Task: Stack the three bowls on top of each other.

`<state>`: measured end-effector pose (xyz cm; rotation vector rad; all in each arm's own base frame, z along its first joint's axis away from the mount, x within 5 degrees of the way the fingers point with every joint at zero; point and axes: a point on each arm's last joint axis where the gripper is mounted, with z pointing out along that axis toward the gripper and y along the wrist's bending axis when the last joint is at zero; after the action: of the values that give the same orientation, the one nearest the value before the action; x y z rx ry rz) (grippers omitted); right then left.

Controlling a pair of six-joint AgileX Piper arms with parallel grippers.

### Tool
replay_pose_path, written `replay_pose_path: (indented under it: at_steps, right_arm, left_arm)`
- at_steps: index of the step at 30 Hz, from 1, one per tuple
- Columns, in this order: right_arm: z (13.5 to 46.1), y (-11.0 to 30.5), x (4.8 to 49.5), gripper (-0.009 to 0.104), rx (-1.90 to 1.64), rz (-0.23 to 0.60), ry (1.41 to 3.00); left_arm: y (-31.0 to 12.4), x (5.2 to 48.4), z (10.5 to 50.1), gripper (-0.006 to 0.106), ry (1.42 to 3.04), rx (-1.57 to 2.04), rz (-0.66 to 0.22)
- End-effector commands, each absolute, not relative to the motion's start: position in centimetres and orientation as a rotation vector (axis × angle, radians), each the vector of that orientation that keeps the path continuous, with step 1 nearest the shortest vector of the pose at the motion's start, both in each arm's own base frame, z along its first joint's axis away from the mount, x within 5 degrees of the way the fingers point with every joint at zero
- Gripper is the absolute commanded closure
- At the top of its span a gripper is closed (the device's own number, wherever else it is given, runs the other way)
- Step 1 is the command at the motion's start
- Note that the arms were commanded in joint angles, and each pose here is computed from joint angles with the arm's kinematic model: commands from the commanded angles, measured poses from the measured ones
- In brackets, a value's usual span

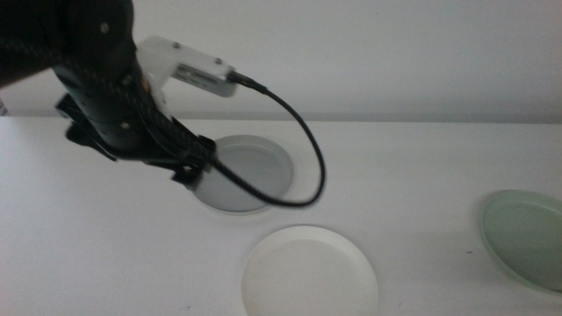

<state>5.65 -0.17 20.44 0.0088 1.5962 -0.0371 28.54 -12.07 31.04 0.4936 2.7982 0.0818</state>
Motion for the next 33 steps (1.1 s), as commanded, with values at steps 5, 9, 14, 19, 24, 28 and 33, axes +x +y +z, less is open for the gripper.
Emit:
replay_pose_path:
  at_steps: [5, 9, 14, 19, 24, 28, 33]
  right_arm:
    - [19.2, -0.2, 5.5, 0.003, 0.007, -0.043, 1.593]
    - [19.2, -0.2, 5.5, 0.003, 0.007, -0.043, 1.593]
    - [19.2, -0.2, 5.5, 0.003, 0.007, -0.043, 1.593]
    - [19.2, -0.2, 5.5, 0.003, 0.007, -0.043, 1.593]
    - [19.2, -0.2, 5.5, 0.003, 0.007, -0.043, 1.593]
    - [19.2, -0.2, 5.5, 0.003, 0.007, -0.043, 1.593]
    - [19.2, -0.2, 5.5, 0.003, 0.007, -0.043, 1.593]
  left_arm:
    - [-10.5, 32.6, 31.1, 0.007, 2.856, 0.431, 0.212]
    - [-9.6, 35.6, 30.2, 0.007, 2.877, 0.393, 0.184]
    - [-7.8, 38.7, 28.2, 0.007, 2.924, 0.349, 0.142]
    - [-6.8, 41.0, 25.7, 0.007, 2.956, 0.323, 0.067]
    - [-7.7, 42.1, 23.1, 0.007, 2.994, 0.295, -0.052]
    - [-8.2, 42.9, 20.9, 0.007, 3.011, 0.297, -0.069]
    - [-8.6, 43.8, 18.9, 0.007, 2.994, 0.272, -0.114]
